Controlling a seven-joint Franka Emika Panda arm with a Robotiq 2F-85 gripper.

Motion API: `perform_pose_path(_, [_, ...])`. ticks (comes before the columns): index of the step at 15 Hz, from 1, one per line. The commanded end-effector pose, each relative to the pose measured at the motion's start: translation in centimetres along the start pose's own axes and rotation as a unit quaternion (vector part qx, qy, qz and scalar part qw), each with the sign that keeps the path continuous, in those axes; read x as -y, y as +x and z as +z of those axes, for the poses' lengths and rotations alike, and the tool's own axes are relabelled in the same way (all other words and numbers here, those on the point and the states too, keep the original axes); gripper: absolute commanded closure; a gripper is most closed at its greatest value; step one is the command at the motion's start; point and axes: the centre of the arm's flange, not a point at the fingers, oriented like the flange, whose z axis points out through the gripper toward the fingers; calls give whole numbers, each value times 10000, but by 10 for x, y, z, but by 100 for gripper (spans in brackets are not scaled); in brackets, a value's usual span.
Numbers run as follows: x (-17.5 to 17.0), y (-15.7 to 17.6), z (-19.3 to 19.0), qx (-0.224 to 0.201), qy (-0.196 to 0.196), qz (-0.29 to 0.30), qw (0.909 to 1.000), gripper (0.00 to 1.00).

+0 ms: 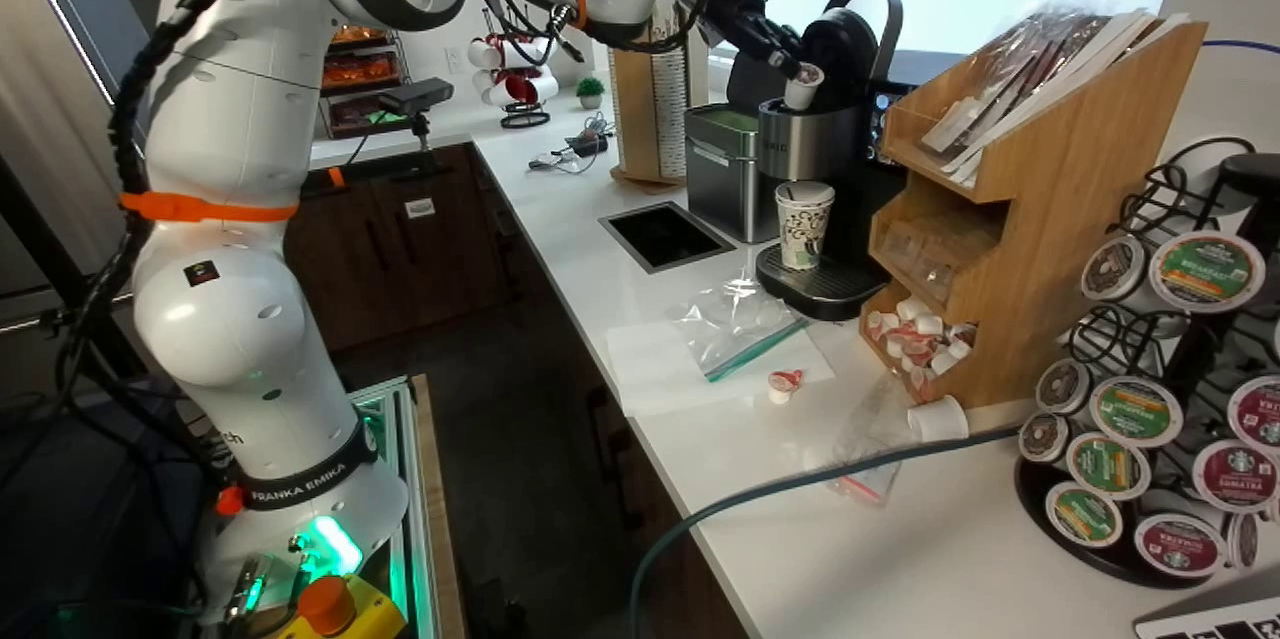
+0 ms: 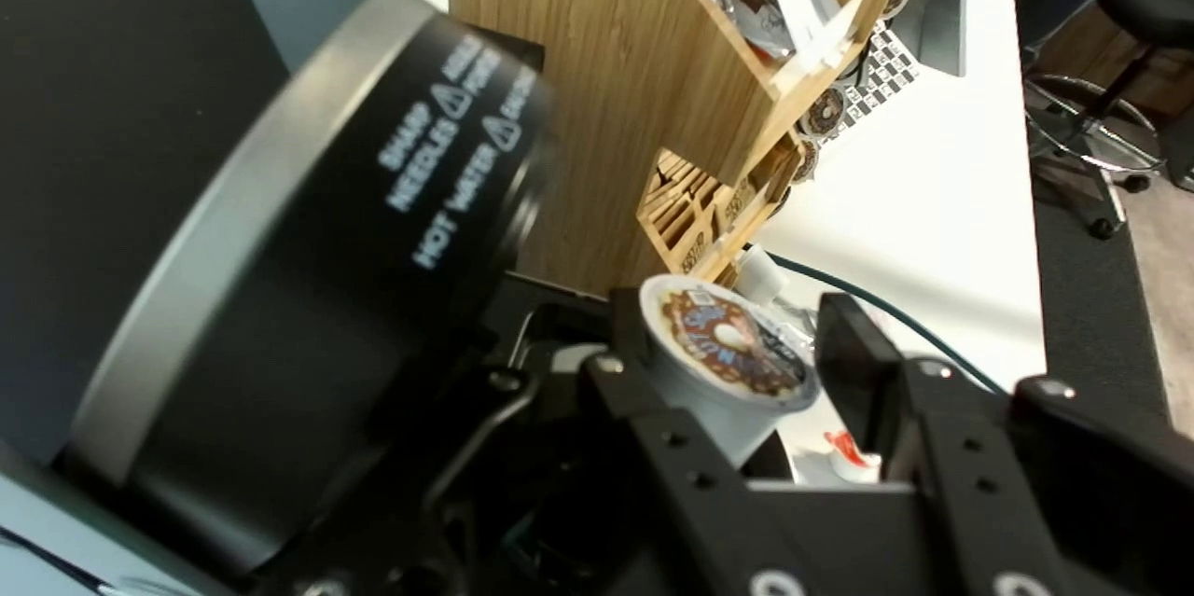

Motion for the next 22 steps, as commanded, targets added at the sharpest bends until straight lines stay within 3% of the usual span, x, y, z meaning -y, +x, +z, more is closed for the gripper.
perform_pose_path(1, [-12, 9, -3, -31, -138, 130, 9998, 75])
perform_pose_path(6, [-14, 12, -13, -216, -249, 181, 9993, 75])
perform_pose_path(16, [-14, 13, -6, 46, -146, 78, 9999, 75])
perform_pose_path(22, [-10, 14, 6, -15, -9, 101, 9999, 75])
